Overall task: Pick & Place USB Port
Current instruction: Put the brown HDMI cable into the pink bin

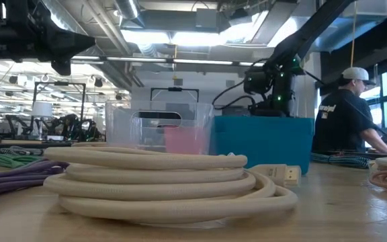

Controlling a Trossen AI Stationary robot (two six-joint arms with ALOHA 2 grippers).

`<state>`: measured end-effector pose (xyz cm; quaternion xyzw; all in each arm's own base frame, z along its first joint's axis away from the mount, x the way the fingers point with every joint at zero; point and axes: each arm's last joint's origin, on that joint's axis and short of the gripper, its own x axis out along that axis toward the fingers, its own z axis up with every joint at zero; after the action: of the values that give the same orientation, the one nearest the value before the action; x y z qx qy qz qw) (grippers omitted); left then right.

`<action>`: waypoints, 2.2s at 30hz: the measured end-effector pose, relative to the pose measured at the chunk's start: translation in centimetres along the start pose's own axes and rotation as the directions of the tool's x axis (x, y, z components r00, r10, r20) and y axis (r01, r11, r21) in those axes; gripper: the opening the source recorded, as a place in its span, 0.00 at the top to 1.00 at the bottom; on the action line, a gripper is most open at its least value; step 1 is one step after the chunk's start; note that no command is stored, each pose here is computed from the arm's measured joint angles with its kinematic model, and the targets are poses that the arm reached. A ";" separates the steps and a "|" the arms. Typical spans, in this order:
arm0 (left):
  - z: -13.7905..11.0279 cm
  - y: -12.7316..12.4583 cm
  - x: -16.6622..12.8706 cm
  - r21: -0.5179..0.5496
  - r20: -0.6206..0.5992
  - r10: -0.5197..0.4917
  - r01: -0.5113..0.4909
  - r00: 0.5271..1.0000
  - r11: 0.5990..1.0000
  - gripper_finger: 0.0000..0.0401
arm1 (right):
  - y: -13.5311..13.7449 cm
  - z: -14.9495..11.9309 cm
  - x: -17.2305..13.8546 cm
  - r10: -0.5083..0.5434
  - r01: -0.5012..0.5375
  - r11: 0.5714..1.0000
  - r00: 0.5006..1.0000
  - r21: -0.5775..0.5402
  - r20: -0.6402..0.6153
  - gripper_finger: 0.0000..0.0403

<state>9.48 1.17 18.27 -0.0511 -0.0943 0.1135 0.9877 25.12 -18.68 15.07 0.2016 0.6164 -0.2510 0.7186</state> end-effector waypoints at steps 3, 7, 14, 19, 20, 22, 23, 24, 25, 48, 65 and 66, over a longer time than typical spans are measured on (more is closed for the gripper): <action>0.0 0.0 0.0 0.000 -0.001 0.000 0.000 1.000 1.000 0.99 | 0.0 0.3 0.9 -0.015 0.015 1.000 1.000 0.000 0.000 0.49; 0.0 0.0 0.0 -0.005 -0.001 0.000 0.000 1.000 1.000 0.99 | -0.1 0.6 1.8 -0.059 0.059 0.998 0.998 0.005 0.009 0.55; -0.2 0.0 0.0 -0.030 -0.020 0.002 -0.002 1.000 1.000 0.99 | -0.3 0.5 1.5 -0.114 0.113 0.993 0.994 0.024 0.005 0.86; -0.2 0.0 0.0 -0.038 -0.019 0.002 -0.003 1.000 0.999 0.99 | -0.6 -0.1 0.2 -0.204 0.204 0.979 0.979 0.027 -0.015 0.86; -0.2 0.0 0.0 -0.038 -0.020 0.002 -0.002 1.000 0.999 0.99 | -0.5 -0.4 -0.2 -0.221 0.221 0.975 0.975 0.019 -0.024 0.86; -0.2 0.0 0.0 -0.038 -0.019 0.002 -0.002 1.000 0.999 0.99 | -0.2 -0.5 -1.2 -0.237 0.237 0.971 0.972 0.013 -0.006 0.86; -0.2 0.0 0.0 -0.038 -0.020 0.002 -0.003 1.000 0.999 0.99 | 0.0 -0.6 -1.8 -0.238 0.238 0.971 0.971 0.013 0.012 0.86; -0.2 0.0 0.0 -0.038 -0.020 0.002 -0.003 1.000 0.999 0.99 | 0.3 -0.7 -2.3 -0.237 0.236 0.972 0.971 0.013 0.031 0.86; -0.2 0.0 0.0 -0.038 -0.019 0.002 -0.003 1.000 0.999 0.99 | 0.7 -0.7 -3.0 -0.234 0.233 0.972 0.971 0.014 0.058 0.86; -0.1 0.2 0.0 -0.019 -0.010 0.057 -0.057 0.998 0.998 1.00 | 12.3 6.5 -16.2 0.297 -0.127 0.926 0.826 -0.356 0.479 0.86; -0.2 0.2 0.0 -0.018 -0.015 0.050 -0.050 0.999 0.999 0.99 | 12.3 11.0 -5.5 0.203 -0.091 0.920 0.943 -0.382 0.265 0.86; -0.2 0.2 0.0 -0.018 -0.014 0.050 -0.050 0.999 0.999 0.99 | 12.1 11.2 -5.4 0.204 -0.090 0.922 0.939 -0.377 0.276 0.86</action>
<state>9.48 1.31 18.08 -0.0634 -0.0872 0.1369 0.9847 40.70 -15.19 21.99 0.0714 0.5141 -0.1074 0.8480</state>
